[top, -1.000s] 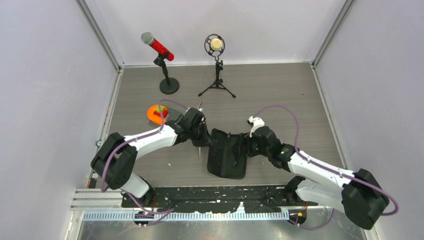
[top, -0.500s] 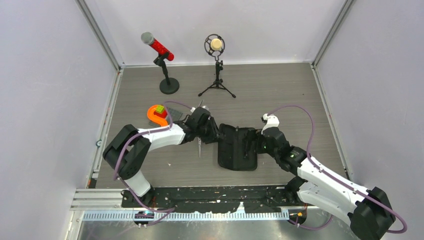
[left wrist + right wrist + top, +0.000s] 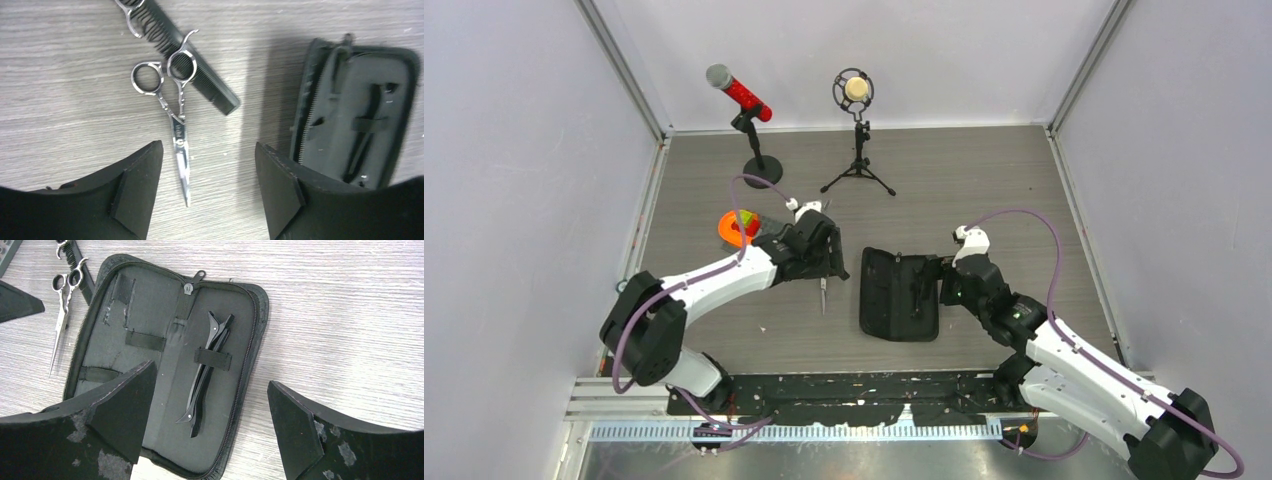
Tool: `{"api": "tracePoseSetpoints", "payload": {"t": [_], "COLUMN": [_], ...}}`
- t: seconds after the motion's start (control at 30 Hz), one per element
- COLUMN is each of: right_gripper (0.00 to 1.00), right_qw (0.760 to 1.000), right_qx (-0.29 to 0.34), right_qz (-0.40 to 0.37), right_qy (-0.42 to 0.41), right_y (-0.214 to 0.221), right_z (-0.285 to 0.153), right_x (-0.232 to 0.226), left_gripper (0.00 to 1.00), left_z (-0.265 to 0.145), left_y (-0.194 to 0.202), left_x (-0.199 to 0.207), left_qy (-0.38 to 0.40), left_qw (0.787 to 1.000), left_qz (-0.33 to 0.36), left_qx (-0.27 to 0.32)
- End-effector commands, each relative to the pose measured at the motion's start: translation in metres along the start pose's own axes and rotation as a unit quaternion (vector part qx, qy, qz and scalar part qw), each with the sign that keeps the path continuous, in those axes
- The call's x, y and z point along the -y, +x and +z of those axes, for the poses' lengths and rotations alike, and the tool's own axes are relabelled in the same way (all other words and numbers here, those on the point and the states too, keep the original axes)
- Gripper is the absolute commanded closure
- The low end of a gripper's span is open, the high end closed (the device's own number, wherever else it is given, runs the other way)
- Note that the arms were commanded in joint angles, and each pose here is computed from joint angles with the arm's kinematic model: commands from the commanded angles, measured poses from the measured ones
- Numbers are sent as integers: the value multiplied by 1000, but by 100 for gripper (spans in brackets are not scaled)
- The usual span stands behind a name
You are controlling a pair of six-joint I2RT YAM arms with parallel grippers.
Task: Sort the hair-cutting tools
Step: Place the haircut tool in the hairdressing tool bag, then pick up the scissors from the center of the board.
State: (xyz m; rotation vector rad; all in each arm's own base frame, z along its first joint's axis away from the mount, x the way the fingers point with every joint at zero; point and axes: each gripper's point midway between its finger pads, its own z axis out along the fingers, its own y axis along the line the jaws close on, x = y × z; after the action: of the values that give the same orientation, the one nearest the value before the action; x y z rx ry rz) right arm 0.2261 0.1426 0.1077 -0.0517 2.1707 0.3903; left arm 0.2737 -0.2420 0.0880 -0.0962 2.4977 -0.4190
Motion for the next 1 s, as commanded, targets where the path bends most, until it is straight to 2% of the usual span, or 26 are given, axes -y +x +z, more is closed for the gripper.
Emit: {"api": "tracePoseSetpoints", "payload": {"t": [0.0, 0.23, 0.47, 0.53, 0.7, 0.8, 0.97], "right_gripper": [8, 8, 8, 8, 8, 2, 5], "right_qw": [999, 1000, 1000, 1000, 1000, 1000, 999], "right_qx": [32, 29, 25, 24, 27, 29, 36], "right_qz": [1, 2, 2, 2, 5, 6, 2], "right_qy": [10, 9, 15, 14, 6, -6, -39], "right_y": [-22, -17, -13, -13, -16, -19, -28], "right_z": [-5, -5, -5, -6, -7, -9, -15], "right_x": [1, 3, 7, 6, 2, -2, -16], "left_gripper": [32, 41, 56, 65, 90, 100, 100], "left_z": [8, 27, 36, 36, 24, 11, -15], "left_y": [21, 41, 55, 57, 51, 46, 30], "left_x": [-28, -28, -31, -32, -36, -38, -30], "left_qy": [-61, -66, -67, -68, -68, -56, -10], "left_qw": [995, 990, 987, 987, 988, 989, 991], "left_qz": [61, 69, 72, 73, 85, 97, 124], "left_qx": [-51, -100, -126, -130, -114, -95, -54]}}
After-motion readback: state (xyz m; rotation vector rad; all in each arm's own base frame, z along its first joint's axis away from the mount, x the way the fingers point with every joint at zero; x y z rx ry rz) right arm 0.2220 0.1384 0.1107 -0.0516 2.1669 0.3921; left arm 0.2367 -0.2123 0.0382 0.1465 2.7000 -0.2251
